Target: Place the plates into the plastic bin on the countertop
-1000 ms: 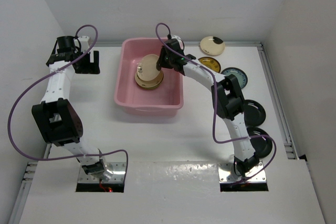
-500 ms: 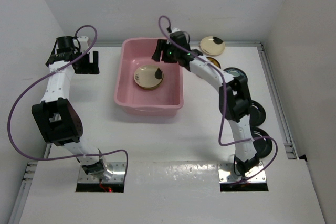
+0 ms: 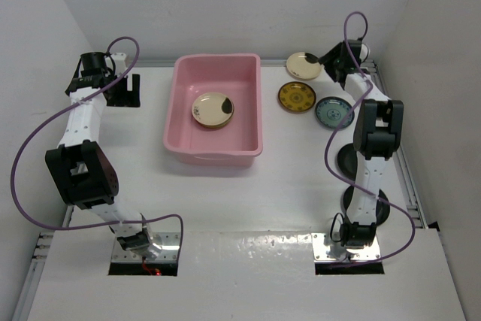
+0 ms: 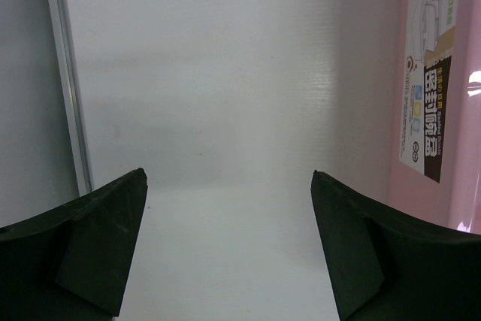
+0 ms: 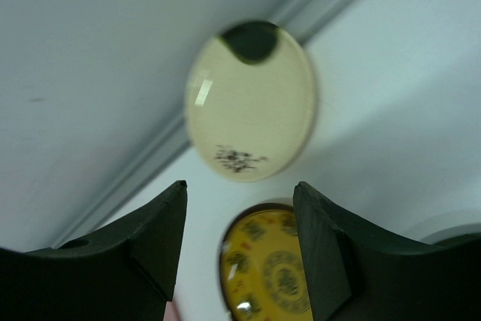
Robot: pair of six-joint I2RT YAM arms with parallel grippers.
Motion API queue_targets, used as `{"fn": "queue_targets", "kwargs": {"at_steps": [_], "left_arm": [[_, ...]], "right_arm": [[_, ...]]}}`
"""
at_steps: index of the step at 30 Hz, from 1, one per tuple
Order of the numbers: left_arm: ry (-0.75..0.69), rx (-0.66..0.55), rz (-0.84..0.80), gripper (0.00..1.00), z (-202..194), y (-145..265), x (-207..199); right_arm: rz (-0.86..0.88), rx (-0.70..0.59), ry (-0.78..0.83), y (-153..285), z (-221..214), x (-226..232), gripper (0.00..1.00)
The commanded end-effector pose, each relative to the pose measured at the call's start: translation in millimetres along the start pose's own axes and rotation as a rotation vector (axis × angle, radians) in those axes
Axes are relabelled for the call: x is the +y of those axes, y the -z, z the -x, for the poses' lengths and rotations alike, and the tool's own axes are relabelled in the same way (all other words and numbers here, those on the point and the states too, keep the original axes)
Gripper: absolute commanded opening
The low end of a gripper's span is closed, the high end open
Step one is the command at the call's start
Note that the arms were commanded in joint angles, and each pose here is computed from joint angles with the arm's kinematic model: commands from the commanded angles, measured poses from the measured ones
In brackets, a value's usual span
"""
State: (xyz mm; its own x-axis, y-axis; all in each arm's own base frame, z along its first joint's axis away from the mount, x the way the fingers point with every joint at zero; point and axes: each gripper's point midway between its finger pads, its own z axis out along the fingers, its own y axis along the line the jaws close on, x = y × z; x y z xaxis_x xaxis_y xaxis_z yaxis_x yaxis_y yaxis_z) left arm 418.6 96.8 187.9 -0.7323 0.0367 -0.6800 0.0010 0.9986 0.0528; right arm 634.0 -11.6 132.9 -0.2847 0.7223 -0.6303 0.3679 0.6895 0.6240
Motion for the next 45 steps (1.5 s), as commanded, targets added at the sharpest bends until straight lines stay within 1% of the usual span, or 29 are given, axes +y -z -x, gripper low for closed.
{"fn": "queue_targets", "kwargs": {"at_steps": [1,2,3,5,9,10,12,16,21,22,24,25,26,28,29,30,31,33,34,35,37,38,39,40,41,43,44,45], "left_arm": [[-0.018,-0.007,0.043,0.92,3,12,11],[-0.017,0.006,0.052,0.92,1,8,13],[-0.022,0.02,0.043,0.92,-2,8,8],[-0.03,0.037,0.065,0.92,-4,7,13],[-0.029,0.05,0.072,0.92,-6,5,15],[-0.018,0.056,0.08,0.92,-6,2,16],[-0.018,0.061,0.088,0.92,-5,-1,18],[-0.018,0.065,0.096,0.92,-3,-5,21],[-0.019,0.066,0.132,0.92,4,-9,30],[-0.02,0.059,0.144,0.92,7,-8,32],[-0.019,0.07,0.141,0.92,5,-11,32],[-0.019,0.07,0.141,0.92,5,-12,32],[-0.029,0.06,0.143,0.92,9,-10,33],[-0.021,0.08,0.144,0.92,3,-13,37],[-0.022,0.072,0.147,0.92,7,-11,37],[-0.015,0.072,0.153,0.92,6,-10,41],[-0.015,0.072,0.153,0.92,6,-10,41],[-0.014,0.081,0.15,0.92,4,-14,41],[-0.014,0.079,0.142,0.92,4,-14,40],[-0.014,0.079,0.142,0.92,4,-14,40],[-0.014,0.077,0.133,0.92,4,-15,38],[-0.013,0.074,0.121,0.92,5,-15,36],[-0.014,0.063,0.123,0.92,7,-11,36],[-0.014,0.06,0.112,0.92,8,-11,34],[-0.015,0.046,0.1,0.92,11,-8,32],[-0.016,0.033,0.084,0.92,14,-5,28],[-0.016,0.035,0.083,0.92,12,-4,28],[-0.003,0.032,0.073,0.92,12,-4,25]], "right_arm": [[0.021,-0.011,-0.107,-25,-2,-1,0.58],[0.006,-0.03,-0.13,-31,3,-8,0.57],[-0.015,-0.038,-0.148,-37,2,-19,0.57],[-0.066,-0.05,-0.163,-51,-2,-38,0.56],[-0.099,-0.036,-0.191,-65,-17,-53,0.56],[-0.114,-0.019,-0.194,-71,-30,-63,0.56],[-0.097,-0.017,-0.229,-77,-34,-62,0.56],[-0.143,0.017,-0.262,-96,-58,-79,0.53],[-0.176,0.022,-0.296,-112,-82,-84,0.49],[-0.165,0.021,-0.31,-116,-85,-77,0.46],[-0.171,0.029,-0.325,-122,-94,-81,0.42],[-0.16,0.027,-0.344,-124,-96,-74,0.35],[-0.169,0.03,-0.353,-128,-101,-78,0.31],[-0.181,0.027,-0.378,-130,-107,-81,0.21],[-0.186,0.028,-0.398,-129,-108,-83,0.08],[-0.202,0.028,-0.414,-128,-113,-90,0.0],[-0.198,0.028,-0.422,-126,-113,-88,0.0],[-0.166,0.005,-0.415,-117,-102,-78,0.0],[-0.12,-0.025,-0.412,-116,-91,-67,0.0],[-0.114,-0.025,-0.4,-112,-90,-67,0.0],[-0.016,-0.09,-0.4,-95,-52,-30,0.0],[-0.008,-0.092,-0.393,-88,-51,-27,0.0],[0.052,-0.13,-0.39,-66,-23,2,0.0],[0.095,-0.155,-0.383,-57,-15,13,0.0],[0.152,-0.186,-0.383,-36,6,37,0.0],[0.228,-0.223,-0.371,-8,21,60,0.0],[0.304,-0.237,-0.355,16,27,94,0.0],[0.337,-0.223,-0.311,34,22,108,0.0]]}}
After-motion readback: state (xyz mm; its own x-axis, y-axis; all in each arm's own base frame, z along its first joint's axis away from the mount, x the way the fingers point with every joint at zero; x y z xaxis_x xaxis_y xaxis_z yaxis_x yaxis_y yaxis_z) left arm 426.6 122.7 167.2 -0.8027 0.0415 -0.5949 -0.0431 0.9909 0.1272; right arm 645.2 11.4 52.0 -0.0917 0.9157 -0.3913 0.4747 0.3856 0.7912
